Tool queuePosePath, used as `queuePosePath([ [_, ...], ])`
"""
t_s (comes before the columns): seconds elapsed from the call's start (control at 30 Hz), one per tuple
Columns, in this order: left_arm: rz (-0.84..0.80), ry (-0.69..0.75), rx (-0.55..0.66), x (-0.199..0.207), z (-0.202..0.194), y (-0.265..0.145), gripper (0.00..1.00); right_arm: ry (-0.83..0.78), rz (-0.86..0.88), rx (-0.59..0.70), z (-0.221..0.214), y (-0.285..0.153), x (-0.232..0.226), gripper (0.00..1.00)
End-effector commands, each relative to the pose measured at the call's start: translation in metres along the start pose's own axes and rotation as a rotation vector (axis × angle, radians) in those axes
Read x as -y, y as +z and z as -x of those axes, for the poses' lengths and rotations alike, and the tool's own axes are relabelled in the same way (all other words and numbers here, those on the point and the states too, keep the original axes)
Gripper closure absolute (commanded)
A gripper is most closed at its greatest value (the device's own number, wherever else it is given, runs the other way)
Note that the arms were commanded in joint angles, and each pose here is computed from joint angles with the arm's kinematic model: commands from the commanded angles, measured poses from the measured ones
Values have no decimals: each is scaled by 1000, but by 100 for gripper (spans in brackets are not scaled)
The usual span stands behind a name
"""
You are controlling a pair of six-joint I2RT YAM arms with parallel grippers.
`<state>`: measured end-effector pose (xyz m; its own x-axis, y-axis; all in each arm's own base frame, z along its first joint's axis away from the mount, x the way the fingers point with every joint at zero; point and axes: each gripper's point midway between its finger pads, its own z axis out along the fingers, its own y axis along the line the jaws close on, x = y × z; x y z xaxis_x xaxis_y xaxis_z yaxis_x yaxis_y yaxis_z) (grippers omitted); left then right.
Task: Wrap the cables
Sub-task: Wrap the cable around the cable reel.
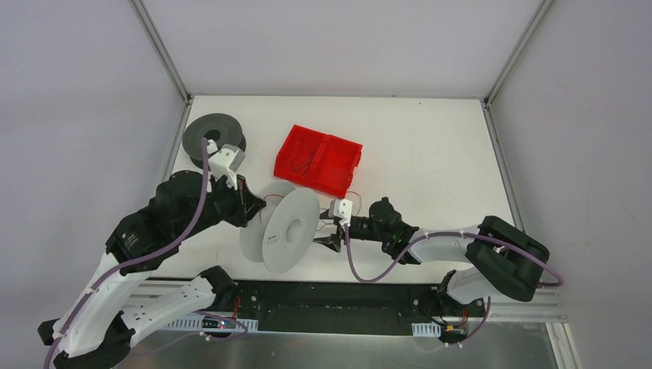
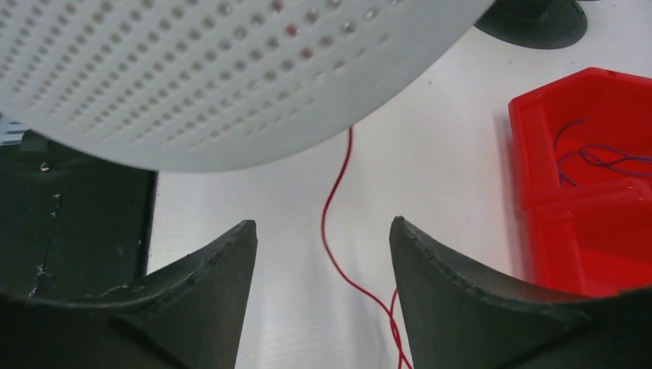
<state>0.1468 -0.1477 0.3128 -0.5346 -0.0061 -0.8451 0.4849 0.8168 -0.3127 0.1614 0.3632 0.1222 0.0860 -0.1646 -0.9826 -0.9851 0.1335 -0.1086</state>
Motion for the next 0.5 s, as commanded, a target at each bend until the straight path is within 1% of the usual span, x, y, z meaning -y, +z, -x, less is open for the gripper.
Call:
queuePosePath([
  [0.0,8,-62,191,3,47,-24,100,-62,57,126,30,4,-6,33],
  [0.13,5,-81,219,3,51,-30,100,-72,59,86,23,9,-2,33],
  [0.2,-4,-87,233,4,52,-34,100,-76,-12,72,20,14,13,33],
  [0.27,-14,-88,243,5,54,-37,100,-85,-60,90,21,15,25,33],
  [0.47,-39,-98,261,11,61,-41,100,-48,3,141,31,29,22,36],
])
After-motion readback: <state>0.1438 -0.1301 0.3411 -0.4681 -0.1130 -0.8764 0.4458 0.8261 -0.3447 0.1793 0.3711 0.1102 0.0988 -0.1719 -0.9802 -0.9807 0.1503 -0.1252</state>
